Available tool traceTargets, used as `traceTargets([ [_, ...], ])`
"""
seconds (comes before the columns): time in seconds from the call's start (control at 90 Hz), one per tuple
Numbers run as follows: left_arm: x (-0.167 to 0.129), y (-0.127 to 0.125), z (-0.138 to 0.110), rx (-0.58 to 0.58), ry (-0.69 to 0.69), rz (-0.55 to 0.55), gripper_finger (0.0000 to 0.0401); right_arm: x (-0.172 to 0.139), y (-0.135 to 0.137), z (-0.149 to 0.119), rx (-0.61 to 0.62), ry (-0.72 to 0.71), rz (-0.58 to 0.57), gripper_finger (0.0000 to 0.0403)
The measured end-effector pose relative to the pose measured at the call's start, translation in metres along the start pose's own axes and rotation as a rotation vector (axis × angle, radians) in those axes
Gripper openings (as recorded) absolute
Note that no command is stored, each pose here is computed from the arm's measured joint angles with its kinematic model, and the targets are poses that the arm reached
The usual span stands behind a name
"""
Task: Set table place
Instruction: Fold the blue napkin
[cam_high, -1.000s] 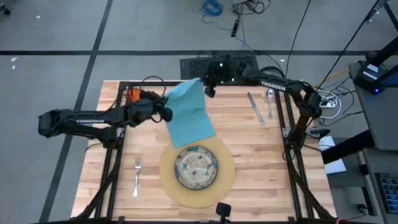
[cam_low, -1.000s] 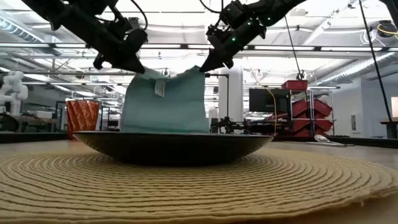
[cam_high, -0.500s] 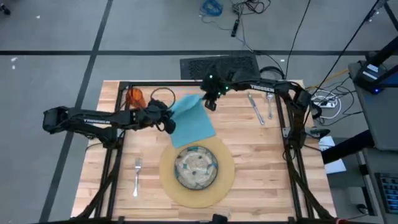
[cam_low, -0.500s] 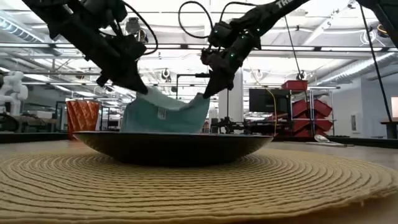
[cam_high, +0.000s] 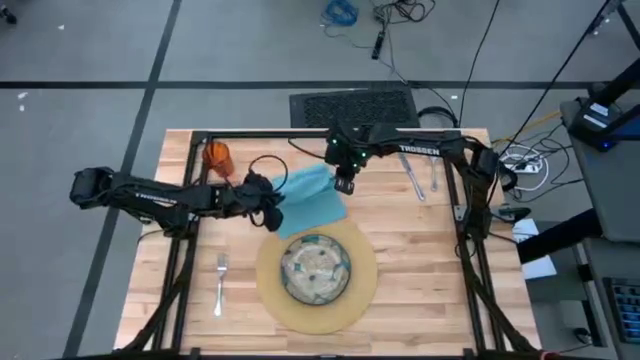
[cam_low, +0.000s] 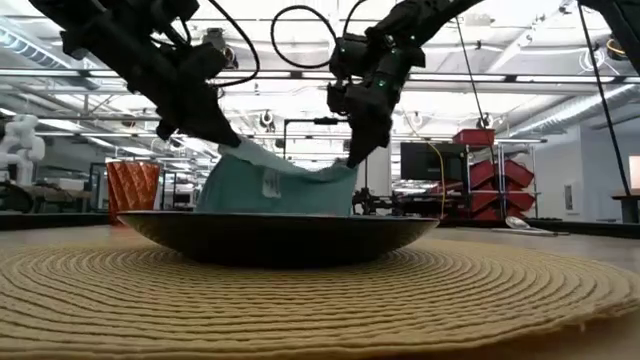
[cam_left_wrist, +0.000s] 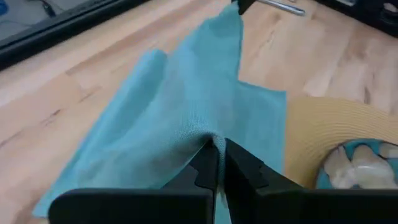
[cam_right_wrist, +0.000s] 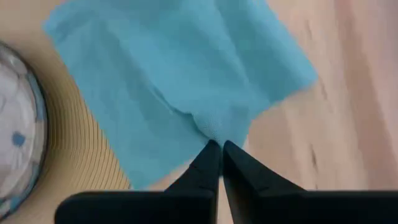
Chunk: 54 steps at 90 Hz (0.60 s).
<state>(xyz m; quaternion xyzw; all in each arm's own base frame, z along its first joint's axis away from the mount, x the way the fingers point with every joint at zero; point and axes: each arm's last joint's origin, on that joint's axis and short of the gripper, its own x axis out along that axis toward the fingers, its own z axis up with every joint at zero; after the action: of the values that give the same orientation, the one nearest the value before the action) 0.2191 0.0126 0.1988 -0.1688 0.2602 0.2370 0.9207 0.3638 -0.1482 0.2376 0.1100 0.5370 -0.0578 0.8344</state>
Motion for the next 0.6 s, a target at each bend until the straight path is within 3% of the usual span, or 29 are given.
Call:
traceTargets([
  [0.322,-0.001,-0.01,-0.009,-0.035,0.044,-0.035,0.0,-0.007,0.024,-0.008,0.021,0.082,0.058,0.0],
  [0.6,0.016,-0.024,-0.03,-0.012,0.126,-0.031,0.0,-0.005,0.038,-0.011,0.032,0.125,0.072,0.0],
])
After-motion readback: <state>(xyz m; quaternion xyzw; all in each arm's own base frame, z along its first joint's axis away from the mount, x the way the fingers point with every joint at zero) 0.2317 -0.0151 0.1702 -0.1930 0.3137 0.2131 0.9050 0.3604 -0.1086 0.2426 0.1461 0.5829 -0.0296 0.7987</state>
